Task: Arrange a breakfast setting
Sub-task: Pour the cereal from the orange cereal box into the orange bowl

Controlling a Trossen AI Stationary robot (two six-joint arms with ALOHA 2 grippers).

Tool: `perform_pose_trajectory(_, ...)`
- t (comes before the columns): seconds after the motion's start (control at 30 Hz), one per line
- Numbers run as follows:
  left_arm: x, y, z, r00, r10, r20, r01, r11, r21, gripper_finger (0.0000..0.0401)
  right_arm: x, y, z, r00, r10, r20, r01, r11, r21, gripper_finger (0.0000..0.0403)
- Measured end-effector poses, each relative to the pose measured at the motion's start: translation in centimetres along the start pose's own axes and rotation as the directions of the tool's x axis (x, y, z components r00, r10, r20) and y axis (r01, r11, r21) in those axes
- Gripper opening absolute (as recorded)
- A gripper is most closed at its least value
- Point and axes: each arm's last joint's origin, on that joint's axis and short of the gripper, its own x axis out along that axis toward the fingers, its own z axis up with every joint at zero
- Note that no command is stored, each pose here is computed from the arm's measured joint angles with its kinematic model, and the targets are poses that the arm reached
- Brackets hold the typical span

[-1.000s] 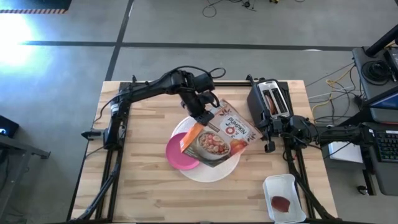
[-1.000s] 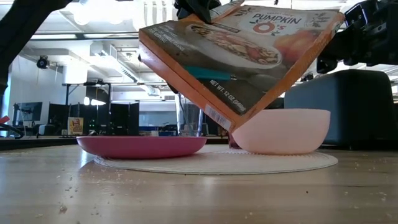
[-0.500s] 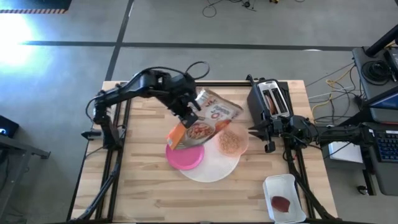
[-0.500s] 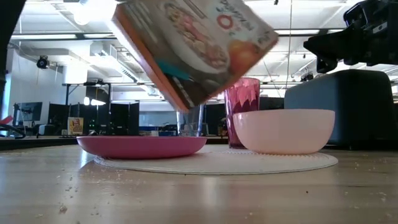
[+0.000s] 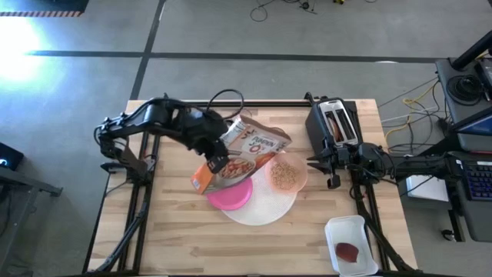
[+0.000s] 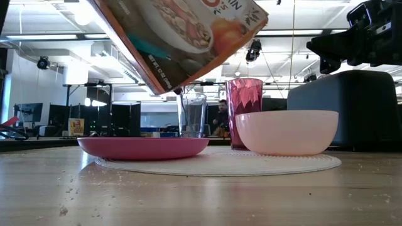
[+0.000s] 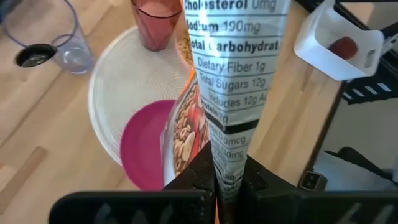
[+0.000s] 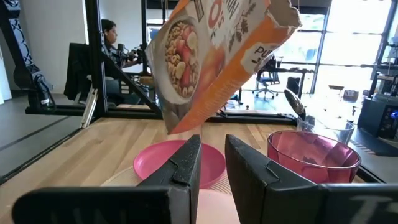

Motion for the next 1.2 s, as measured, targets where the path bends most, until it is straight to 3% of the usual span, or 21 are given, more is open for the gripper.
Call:
perform_pose_trajectory(0.23,-0.8,-1.3,-1.7,0.993,0.091,0.076,-0.091,0.996,-0.002,0.0000,0.0,0.0,0.0,1.000,0.000,0.000,0.000,1.000,0.000,0.0063)
perform_pose_trajectory(0.47,-1.7,-2.0,-3.6,0.948,0.217,0.232,-0.206,0.976,-0.070,0.0000,0.0,0.0,0.0,1.000,-0.001,0.000,0.001,1.000,0.000,0.0063)
perform_pose_trajectory(0.77,-0.5,-0.3,-7.3,0.878,0.376,0.297,-0.334,0.925,-0.184,0.0000,0.0,0.0,0.0,1.000,-0.001,-0.001,0.001,1.000,0.000,0.0063)
perform_pose_trajectory(0.97,1.0,1.7,-9.9,0.790,0.491,0.368,-0.414,0.869,-0.270,0.0000,0.0,0.0,0.0,1.000,-0.001,-0.001,0.001,1.000,0.000,0.0063)
perform_pose_trajectory(1.2,3.0,3.6,-11.7,0.618,0.595,0.513,-0.465,0.803,-0.372,0.0000,0.0,0.0,0.0,1.000,-0.001,-0.001,0.001,1.000,0.000,0.0063)
